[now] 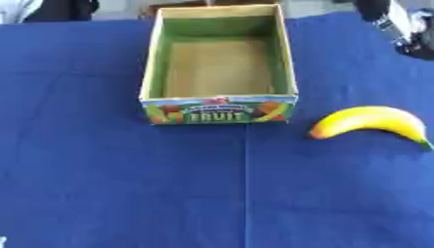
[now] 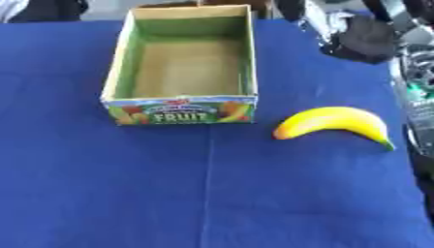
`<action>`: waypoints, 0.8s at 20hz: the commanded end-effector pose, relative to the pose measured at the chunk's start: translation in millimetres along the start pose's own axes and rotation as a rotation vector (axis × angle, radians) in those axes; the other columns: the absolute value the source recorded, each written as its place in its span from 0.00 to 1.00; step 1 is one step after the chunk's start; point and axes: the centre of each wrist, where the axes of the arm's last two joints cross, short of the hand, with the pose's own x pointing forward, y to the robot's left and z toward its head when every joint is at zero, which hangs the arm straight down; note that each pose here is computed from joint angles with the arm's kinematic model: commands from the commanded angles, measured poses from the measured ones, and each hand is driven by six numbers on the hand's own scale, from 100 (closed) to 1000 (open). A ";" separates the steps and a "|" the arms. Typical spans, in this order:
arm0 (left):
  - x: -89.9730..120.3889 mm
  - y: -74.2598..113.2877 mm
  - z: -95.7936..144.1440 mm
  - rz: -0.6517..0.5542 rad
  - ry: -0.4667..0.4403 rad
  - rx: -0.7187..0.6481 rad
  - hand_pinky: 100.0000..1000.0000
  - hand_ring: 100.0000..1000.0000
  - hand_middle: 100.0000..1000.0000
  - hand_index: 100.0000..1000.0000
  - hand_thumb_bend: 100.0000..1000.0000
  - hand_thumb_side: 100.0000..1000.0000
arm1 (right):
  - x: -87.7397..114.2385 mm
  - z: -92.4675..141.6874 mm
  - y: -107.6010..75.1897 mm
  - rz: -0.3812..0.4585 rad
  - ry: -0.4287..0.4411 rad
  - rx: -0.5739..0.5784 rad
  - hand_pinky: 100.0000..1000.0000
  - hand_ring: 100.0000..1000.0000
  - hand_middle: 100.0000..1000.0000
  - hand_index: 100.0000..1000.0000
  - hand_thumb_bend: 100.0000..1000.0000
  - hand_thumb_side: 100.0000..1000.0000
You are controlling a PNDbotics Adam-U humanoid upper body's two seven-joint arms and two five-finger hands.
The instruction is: Pick up objects on the table and place them in the box.
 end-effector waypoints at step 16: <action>4.5 2.3 -4.2 -0.003 -0.022 -0.007 0.68 0.72 0.77 0.92 0.00 0.93 | -32.8 19.8 -12.6 0.111 0.087 0.251 0.69 0.83 0.57 0.82 0.54 1.00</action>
